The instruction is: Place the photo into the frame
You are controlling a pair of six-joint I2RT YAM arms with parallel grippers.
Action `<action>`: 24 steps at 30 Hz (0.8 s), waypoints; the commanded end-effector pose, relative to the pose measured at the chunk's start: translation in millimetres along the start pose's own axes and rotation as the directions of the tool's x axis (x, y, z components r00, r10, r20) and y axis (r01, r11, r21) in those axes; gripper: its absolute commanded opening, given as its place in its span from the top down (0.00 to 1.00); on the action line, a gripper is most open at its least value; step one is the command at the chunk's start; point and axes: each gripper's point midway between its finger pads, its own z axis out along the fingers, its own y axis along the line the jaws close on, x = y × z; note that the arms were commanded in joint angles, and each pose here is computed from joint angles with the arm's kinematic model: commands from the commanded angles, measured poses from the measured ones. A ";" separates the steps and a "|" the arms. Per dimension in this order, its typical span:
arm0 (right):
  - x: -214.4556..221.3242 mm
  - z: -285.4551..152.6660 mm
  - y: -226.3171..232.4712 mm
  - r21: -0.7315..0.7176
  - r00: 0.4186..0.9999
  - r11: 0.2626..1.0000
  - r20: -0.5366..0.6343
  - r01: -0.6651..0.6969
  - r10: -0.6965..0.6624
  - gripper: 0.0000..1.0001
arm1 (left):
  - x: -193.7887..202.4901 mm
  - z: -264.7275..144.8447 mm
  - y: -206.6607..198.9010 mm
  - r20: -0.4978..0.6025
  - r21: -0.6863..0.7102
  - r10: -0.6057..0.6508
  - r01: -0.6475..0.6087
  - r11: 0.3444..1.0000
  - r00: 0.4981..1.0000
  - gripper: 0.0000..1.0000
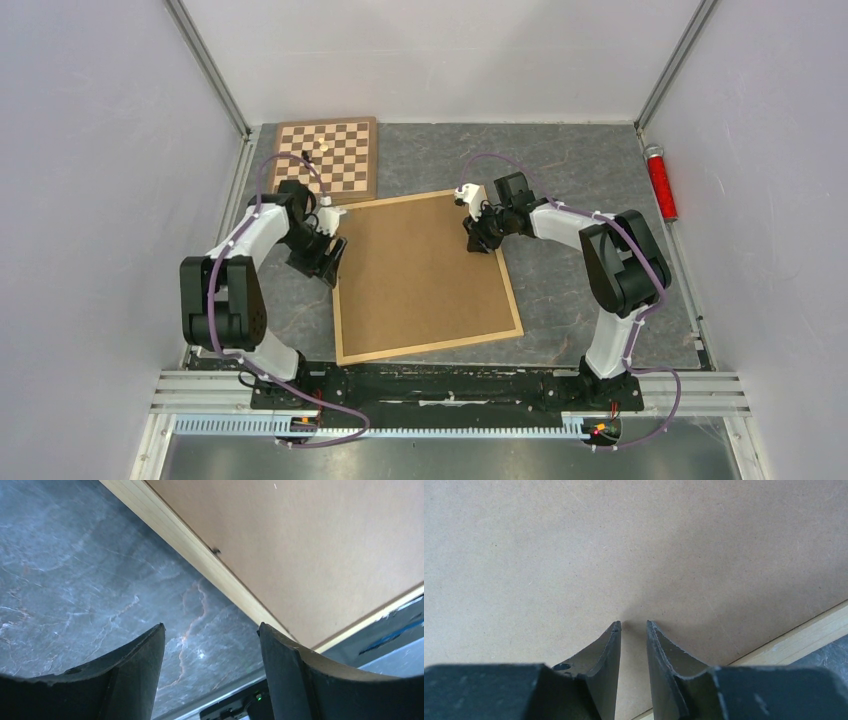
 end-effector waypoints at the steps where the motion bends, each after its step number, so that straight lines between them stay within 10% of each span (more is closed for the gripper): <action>1: 80.3 8.9 42.3 -0.108 0.958 0.981 -0.254 -0.163 0.131 0.72 | 25.3 -9.1 -7.6 -0.033 0.022 0.146 -0.145 0.989 0.989 0.25; 24: 88.3 2.6 38.0 -0.061 0.953 0.988 -0.279 -0.139 0.116 0.72 | 46.3 25.1 -41.2 -0.102 -0.111 0.403 -0.412 0.904 0.910 0.24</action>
